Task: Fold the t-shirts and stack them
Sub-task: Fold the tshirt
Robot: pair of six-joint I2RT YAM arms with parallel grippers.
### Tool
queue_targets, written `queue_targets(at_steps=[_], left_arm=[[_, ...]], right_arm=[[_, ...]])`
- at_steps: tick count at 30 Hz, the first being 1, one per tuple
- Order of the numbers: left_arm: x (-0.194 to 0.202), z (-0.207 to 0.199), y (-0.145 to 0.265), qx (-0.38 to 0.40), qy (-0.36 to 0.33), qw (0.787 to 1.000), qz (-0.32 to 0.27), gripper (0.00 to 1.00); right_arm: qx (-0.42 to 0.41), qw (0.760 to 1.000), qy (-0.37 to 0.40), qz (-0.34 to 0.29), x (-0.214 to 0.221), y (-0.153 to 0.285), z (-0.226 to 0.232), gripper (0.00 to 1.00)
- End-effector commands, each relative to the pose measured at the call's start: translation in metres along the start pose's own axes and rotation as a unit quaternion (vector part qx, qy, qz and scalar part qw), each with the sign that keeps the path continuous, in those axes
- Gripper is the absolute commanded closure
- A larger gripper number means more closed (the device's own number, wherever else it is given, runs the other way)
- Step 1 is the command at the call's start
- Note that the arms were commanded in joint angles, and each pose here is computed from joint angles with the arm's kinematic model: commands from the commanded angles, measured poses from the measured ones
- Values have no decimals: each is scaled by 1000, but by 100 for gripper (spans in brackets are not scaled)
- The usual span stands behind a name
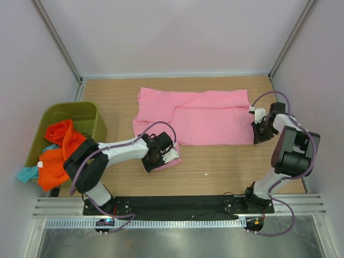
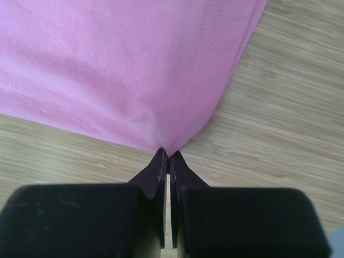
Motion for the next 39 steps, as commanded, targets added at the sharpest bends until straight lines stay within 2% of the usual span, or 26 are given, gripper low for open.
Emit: queue_targets(at_steps=[1, 7, 13, 20, 30, 33, 35, 36, 37, 39], left_arm=[[-6, -1, -6, 9, 3, 1000, -11, 100], [-4, 17, 27, -44, -14, 998, -32, 100], [1, 61, 68, -140, -28, 988, -57, 100], [-19, 119, 109, -201, -33, 976, -80, 100], [-62, 176, 149, -249, -23, 960, -127, 100], [-75, 193, 142, -249, -23, 960, -124, 100], [-86, 211, 156, -268, -20, 953, -140, 100], [-91, 220, 143, -261, -19, 956, -130, 100], [-96, 233, 156, -275, -13, 951, -141, 100], [-101, 249, 152, -278, -11, 951, -137, 100]], right_arm=[[6, 1000, -7, -30, -17, 16, -5, 96], [0, 995, 9, -98, -50, 72, 3, 99], [-6, 989, 4, -145, -75, 108, 7, 99], [-27, 985, -29, -169, -89, 107, 9, 99], [-40, 981, -34, -187, -111, 107, 9, 99], [-46, 980, -36, -192, -120, 103, 9, 99], [-48, 978, -39, -200, -128, 102, 9, 99], [-49, 977, -41, -202, -135, 100, 6, 99], [-52, 976, -45, -205, -141, 99, 6, 99], [-51, 975, -44, -210, -155, 95, 2, 99]])
Point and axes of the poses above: each gripper's point midway between its finger pads, its own y axis back along the fingers, its own z axis along the line the jaws close on, x = y × z, the point moved 6 cm from there along y, back along the fingers, and after that the axes turned 9 degrees about -y, right-handed, at the moved point
